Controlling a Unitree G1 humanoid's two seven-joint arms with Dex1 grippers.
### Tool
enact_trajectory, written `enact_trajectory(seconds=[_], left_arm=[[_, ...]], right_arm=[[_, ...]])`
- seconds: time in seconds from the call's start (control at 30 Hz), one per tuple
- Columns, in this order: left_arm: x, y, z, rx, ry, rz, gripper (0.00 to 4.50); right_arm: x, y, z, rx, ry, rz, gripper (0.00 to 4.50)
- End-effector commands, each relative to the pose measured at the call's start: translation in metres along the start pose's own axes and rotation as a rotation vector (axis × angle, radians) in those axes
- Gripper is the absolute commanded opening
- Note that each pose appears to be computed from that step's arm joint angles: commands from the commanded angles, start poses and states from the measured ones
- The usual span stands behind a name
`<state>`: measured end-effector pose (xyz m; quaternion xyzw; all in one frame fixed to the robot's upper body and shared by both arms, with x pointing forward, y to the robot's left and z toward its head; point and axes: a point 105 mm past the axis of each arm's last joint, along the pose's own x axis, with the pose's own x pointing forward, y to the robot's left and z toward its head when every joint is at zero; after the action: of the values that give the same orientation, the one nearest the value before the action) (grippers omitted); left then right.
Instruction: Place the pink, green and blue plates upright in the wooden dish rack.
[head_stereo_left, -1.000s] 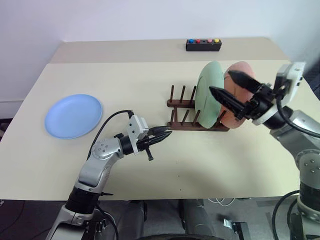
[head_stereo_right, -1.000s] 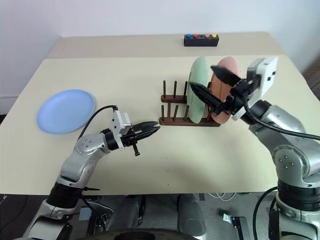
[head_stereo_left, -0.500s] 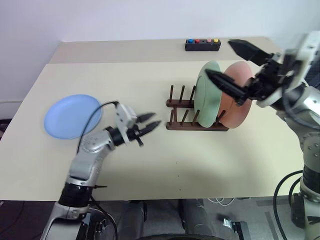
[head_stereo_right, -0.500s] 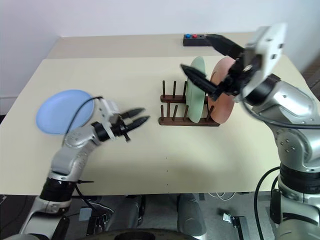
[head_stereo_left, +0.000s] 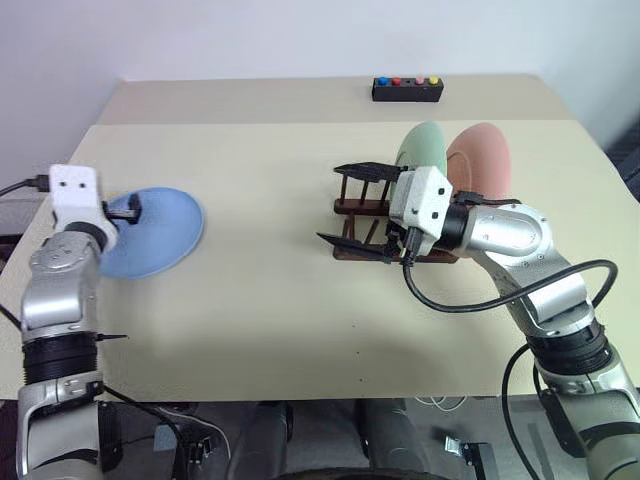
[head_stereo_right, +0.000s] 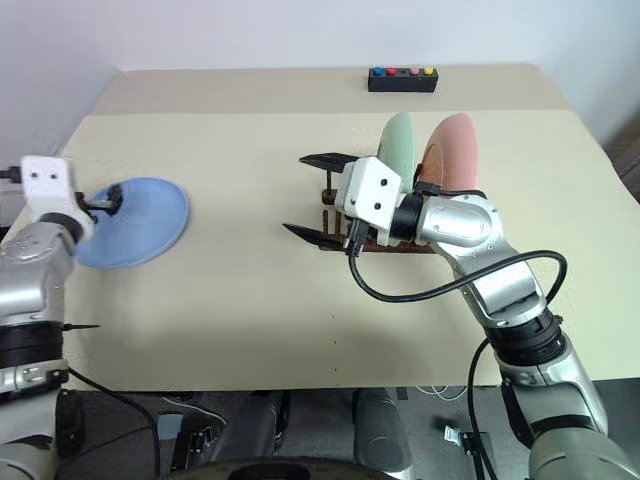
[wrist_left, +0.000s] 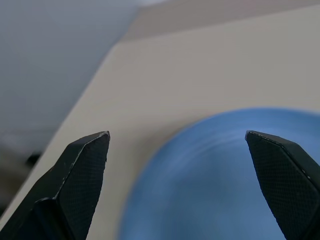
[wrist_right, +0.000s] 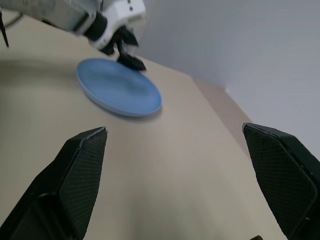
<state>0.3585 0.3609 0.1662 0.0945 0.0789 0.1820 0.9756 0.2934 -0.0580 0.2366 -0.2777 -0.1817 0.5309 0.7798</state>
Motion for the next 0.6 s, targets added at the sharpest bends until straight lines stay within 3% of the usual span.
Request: enact_trajectory(seconds=[0.03,0.17,0.3,0.4,0.6], left_arm=[[0.001,0.026,0.000,-0.032,0.078,0.111,4.46],[0.005,0.018,-0.023,-0.094,0.239,0.064,4.46],[0.006,0.004,-0.035,-0.179,0.306,0.003,4.46],[0.007,0.004,-0.035,-0.197,0.293,0.020,3.64],[0.007,0.000,-0.021,-0.241,0.216,0.021,0.53]], right_arm=[[0.000,-0.001,0.009,-0.041,-0.034,-0.005,4.43],[-0.003,0.000,0.009,-0.035,-0.037,-0.020,4.43],[-0.004,0.000,0.009,-0.035,-0.038,-0.028,4.43],[-0.007,-0.001,0.007,-0.037,-0.027,-0.037,4.43],[-0.008,-0.001,0.005,-0.031,-0.026,-0.039,4.43]])
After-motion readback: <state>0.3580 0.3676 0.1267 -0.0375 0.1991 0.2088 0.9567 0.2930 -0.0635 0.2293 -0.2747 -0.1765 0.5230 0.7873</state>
